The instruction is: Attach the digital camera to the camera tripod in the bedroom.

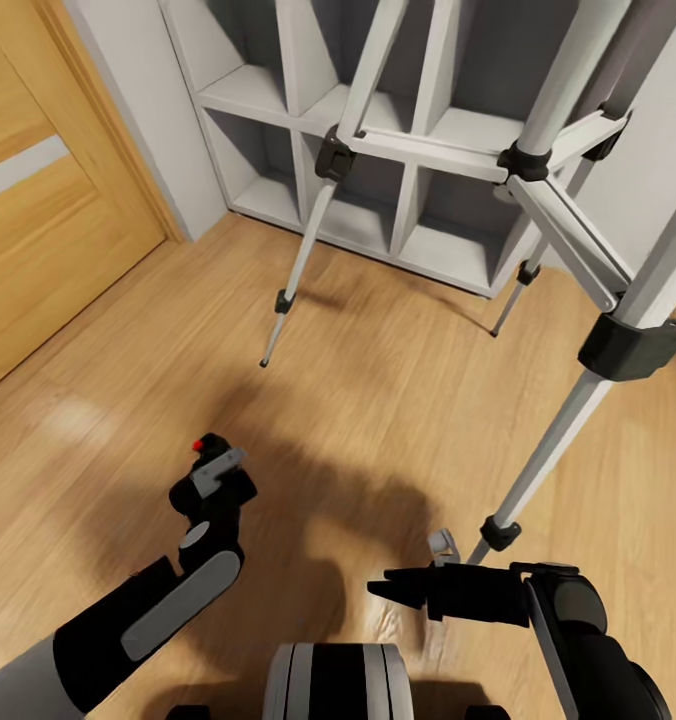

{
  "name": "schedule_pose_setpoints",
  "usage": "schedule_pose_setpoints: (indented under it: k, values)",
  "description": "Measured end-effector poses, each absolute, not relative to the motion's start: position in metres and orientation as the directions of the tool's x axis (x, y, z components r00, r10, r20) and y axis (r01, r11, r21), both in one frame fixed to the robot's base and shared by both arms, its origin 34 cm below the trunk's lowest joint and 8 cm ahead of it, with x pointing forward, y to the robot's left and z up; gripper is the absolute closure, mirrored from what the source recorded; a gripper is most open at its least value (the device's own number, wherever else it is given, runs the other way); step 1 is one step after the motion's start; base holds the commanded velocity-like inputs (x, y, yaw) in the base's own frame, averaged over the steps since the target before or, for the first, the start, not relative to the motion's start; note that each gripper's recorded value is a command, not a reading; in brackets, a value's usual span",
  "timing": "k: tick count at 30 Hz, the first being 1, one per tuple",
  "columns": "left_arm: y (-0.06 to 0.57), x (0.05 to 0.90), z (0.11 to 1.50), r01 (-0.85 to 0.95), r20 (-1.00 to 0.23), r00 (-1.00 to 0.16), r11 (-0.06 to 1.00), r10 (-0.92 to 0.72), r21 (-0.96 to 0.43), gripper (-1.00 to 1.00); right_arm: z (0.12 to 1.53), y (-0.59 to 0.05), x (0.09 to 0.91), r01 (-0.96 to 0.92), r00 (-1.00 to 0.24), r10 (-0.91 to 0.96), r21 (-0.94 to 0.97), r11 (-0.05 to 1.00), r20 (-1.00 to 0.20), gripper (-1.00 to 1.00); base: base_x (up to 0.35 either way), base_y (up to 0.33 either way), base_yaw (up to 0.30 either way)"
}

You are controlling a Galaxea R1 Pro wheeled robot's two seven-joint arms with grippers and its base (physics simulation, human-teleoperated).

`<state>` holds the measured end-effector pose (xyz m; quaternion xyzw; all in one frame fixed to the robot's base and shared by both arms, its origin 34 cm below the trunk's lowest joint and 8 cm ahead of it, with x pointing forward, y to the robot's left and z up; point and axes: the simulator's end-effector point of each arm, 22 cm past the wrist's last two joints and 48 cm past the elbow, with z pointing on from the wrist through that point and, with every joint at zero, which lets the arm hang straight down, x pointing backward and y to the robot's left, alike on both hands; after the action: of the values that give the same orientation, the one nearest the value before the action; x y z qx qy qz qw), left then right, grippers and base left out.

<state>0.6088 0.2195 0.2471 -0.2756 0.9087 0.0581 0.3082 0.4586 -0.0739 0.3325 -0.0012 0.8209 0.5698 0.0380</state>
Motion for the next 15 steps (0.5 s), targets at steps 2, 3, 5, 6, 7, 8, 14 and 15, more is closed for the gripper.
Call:
schedule_pose_setpoints:
  k: [2,3,5,6,7,8,14,15]
  values:
    - [0.216,0.611,0.248,-0.524,-0.579,-0.66,0.846,-0.478,-0.101,1.0,0.335,-0.074,0.46,-0.052,-0.997,0.041,0.935,0.351,-0.071,-1.0,0.0,0.0,0.0]
    - [0.211,0.613,0.247,-0.512,-0.561,-0.665,0.848,-0.493,-0.138,1.0,0.337,-0.074,0.46,-0.056,-0.996,0.041,0.935,0.351,-0.074,-1.0,0.0,0.0,0.0]
    - [0.199,0.618,0.245,-0.464,-0.498,-0.682,0.844,-0.535,-0.27,1.0,0.34,-0.073,0.461,-0.063,-0.996,0.041,0.935,0.35,-0.082,-1.0,0.0,0.0,0.0]
    - [0.196,0.62,0.247,-0.448,-0.48,-0.685,0.836,-0.548,-0.315,1.0,0.342,-0.073,0.462,-0.067,-0.995,0.04,0.934,0.35,-0.086,-1.0,0.0,0.0,0.0]
    - [0.194,0.622,0.249,-0.442,-0.472,-0.685,0.831,-0.556,-0.338,1.0,0.344,-0.073,0.462,-0.07,-0.995,0.041,0.934,0.349,-0.09,-1.0,0.0,0.0,0.0]
    - [0.188,0.623,0.251,-0.429,-0.439,-0.688,0.812,-0.578,-0.397,1.0,0.346,-0.073,0.463,-0.074,-0.995,0.042,0.935,0.346,-0.094,-1.0,0.0,0.0,0.0]
    - [0.166,0.632,0.272,-0.386,-0.375,-0.683,0.746,-0.626,-0.542,1.0,0.358,-0.073,0.467,-0.097,-0.992,0.045,0.935,0.34,-0.119,-1.0,0.0,0.0,0.0]
    - [0.165,0.633,0.274,-0.382,-0.374,-0.682,0.743,-0.628,-0.549,1.0,0.359,-0.073,0.468,-0.101,-0.991,0.045,0.935,0.339,-0.123,-1.0,0.0,0.0,0.0]
